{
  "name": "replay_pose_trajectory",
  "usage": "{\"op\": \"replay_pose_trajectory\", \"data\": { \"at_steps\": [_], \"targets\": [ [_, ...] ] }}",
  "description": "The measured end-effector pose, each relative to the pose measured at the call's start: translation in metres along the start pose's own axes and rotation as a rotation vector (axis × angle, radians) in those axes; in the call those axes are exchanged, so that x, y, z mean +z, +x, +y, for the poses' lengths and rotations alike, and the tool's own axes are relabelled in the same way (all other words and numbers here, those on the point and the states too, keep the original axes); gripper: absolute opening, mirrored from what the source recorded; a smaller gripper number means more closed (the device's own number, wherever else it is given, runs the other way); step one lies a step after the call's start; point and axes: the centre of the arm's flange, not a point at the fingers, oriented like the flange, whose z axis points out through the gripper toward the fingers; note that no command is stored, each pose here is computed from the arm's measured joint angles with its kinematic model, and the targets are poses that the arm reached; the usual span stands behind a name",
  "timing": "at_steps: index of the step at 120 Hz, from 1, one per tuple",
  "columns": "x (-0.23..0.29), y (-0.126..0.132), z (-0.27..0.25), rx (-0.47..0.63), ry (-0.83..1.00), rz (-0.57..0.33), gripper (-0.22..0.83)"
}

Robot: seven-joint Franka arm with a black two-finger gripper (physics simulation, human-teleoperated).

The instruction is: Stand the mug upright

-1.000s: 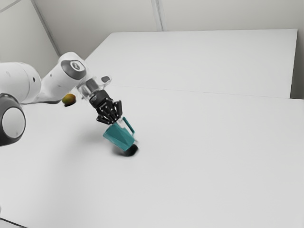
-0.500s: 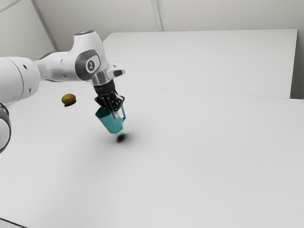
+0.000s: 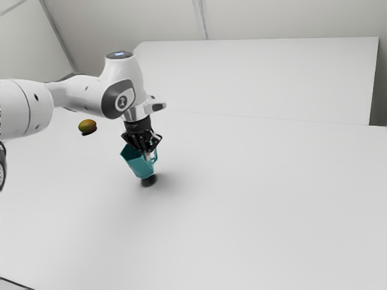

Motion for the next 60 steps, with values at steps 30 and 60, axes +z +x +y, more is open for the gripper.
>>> {"op": "replay_pose_trajectory", "data": {
  "at_steps": [30, 60],
  "targets": [
    [0.032, 0.008, 0.001, -0.047, -0.003, -0.020, -0.17],
    [0.036, 0.010, -0.001, -0.081, -0.006, -0.013, 0.06]
  ]
}}
